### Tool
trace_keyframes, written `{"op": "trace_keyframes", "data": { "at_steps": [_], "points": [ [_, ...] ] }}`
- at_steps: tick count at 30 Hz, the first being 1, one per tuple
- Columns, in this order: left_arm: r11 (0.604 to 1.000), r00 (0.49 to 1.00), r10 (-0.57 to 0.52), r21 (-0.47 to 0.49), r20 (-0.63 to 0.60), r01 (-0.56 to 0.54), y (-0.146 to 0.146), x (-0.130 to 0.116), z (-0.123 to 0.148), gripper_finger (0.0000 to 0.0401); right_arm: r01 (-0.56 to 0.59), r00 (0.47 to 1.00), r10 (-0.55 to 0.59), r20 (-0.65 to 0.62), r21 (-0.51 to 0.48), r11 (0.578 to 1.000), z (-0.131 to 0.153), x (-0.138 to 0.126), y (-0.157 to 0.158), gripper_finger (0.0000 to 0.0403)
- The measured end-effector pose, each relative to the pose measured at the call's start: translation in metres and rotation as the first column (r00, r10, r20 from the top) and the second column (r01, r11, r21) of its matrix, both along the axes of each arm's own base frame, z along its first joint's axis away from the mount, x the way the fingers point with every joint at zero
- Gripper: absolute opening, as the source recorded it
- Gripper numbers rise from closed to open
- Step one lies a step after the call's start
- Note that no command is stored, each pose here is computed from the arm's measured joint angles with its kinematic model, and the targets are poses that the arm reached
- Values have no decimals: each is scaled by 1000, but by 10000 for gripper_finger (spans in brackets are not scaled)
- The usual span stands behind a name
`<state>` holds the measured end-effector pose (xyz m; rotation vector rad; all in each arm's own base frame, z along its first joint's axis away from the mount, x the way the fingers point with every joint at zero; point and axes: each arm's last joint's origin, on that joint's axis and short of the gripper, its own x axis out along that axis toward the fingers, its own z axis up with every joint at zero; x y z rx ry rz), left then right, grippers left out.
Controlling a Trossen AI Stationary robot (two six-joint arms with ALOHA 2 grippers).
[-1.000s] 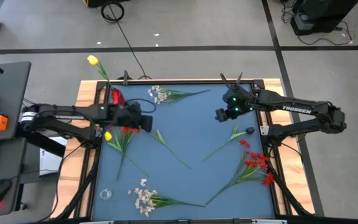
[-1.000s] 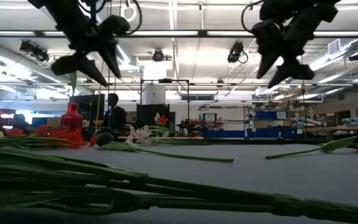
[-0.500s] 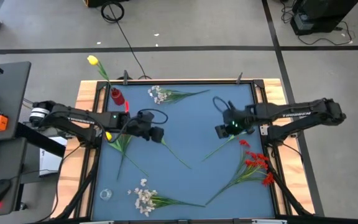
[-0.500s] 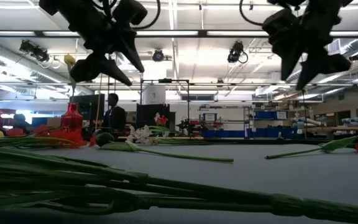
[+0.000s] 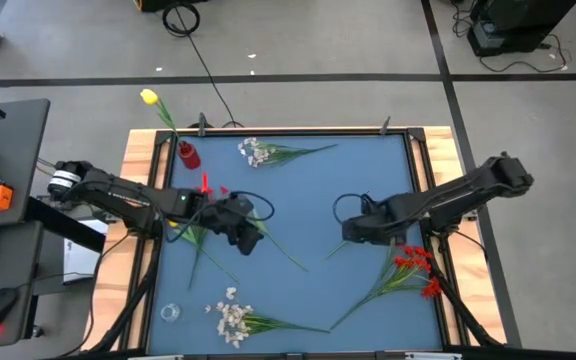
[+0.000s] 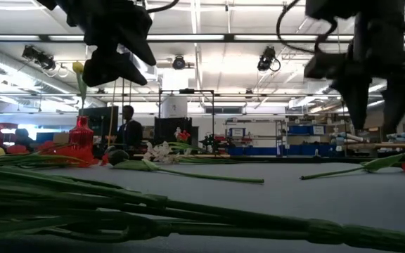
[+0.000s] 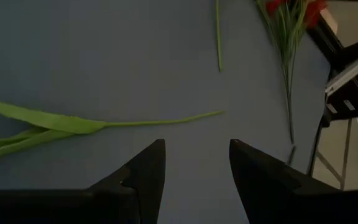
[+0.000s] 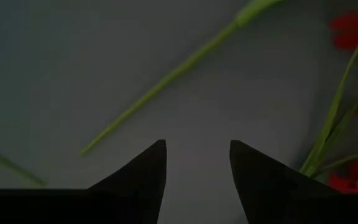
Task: Sort flowers into vase by color
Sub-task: Put the top white flowers into the red vase
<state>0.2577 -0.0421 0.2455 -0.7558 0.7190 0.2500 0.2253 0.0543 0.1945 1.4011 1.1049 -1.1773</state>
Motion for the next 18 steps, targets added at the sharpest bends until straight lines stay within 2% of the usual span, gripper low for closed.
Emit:
{"op": "trace_keyframes", "data": {
  "at_steps": [5, 9, 14, 18],
  "points": [
    [1000, 1000, -16, -3, -4, 16, -4, -2, 0, 183, 55, 996, -53, -76, 21, 998, -19, 9, 3, 185],
    [999, 998, -38, -27, -47, 37, -9, -5, -2, 183, 66, 997, -64, -48, 32, 997, -23, 15, 4, 185],
    [997, 988, -40, -66, -149, 31, -15, -18, -5, 183, 19, 999, -17, -36, 51, 999, -21, 14, 9, 185],
    [999, 976, -22, -52, -217, 11, -19, -36, -2, 183, -39, 999, 42, -22, 102, 994, -19, 12, 18, 185]
  ]
}}
